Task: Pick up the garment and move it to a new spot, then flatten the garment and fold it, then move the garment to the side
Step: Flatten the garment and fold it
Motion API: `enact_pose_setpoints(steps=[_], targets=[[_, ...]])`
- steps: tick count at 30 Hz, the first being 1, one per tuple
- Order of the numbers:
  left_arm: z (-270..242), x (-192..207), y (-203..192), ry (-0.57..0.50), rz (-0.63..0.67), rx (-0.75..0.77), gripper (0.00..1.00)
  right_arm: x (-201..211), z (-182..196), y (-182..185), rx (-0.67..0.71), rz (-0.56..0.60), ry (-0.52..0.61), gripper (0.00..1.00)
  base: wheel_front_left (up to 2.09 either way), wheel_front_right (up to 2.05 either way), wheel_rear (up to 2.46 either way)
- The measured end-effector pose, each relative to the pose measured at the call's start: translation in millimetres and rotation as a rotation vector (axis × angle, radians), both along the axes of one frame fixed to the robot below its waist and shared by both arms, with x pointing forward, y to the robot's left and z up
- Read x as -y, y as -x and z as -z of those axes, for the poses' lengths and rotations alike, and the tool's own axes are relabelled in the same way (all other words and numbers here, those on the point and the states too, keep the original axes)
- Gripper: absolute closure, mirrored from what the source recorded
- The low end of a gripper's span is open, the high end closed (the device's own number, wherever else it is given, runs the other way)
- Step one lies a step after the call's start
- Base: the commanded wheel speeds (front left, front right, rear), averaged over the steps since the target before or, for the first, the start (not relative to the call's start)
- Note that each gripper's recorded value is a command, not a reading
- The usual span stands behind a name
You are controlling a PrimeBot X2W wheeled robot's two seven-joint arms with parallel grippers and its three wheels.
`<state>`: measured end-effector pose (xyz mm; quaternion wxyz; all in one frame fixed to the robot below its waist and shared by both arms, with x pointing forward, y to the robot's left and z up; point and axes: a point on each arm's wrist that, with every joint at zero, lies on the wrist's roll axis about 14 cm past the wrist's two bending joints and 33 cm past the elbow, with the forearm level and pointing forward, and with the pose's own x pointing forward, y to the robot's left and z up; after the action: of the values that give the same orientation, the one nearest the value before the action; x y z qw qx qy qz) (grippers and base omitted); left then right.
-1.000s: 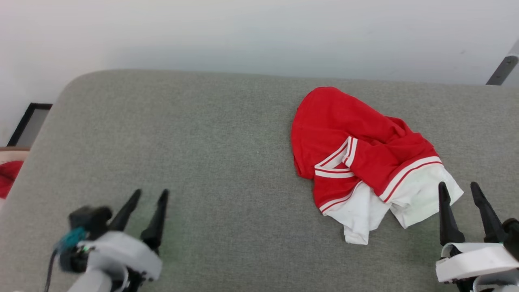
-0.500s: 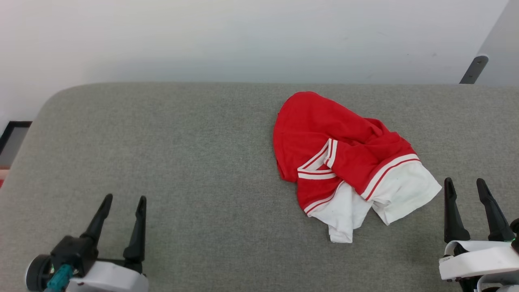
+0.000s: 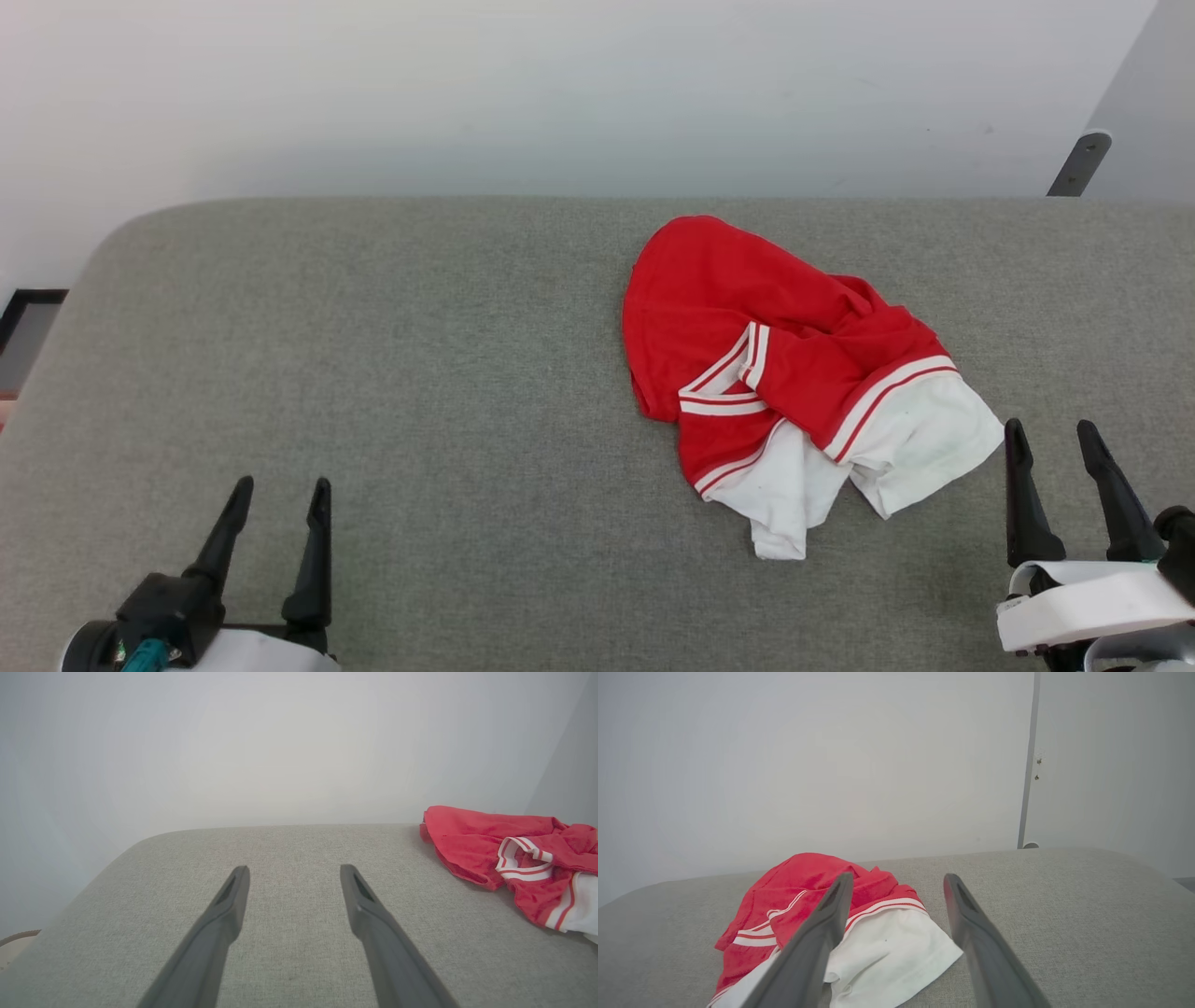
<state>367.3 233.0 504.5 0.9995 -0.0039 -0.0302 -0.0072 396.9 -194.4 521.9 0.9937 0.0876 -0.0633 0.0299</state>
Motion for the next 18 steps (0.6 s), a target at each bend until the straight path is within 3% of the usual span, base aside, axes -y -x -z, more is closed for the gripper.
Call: enact_pose_setpoints(steps=[6, 10, 15, 18], targets=[[2, 2, 0, 0.022, -0.007, -0.001, 0.0, -14, 24, -3, -0.149, -0.085, 0.055, 0.0, 0.0, 0.0, 0.0], [8, 5, -1, 0.044, -0.014, -0.017, 0.0, -36, 39, -8, -0.303, -0.244, 0.199, 0.0, 0.0, 0.0, 0.0], [16, 8, -3, 0.063, -0.019, -0.037, 0.0, -39, 69, 1, -0.567, -0.429, 0.47, 0.0, 0.0, 0.0, 0.0], [18, 9, -7, 0.072, -0.023, -0.039, 0.0, -40, 71, -1, -0.641, -0.506, 0.582, 0.0, 0.0, 0.0, 0.0]])
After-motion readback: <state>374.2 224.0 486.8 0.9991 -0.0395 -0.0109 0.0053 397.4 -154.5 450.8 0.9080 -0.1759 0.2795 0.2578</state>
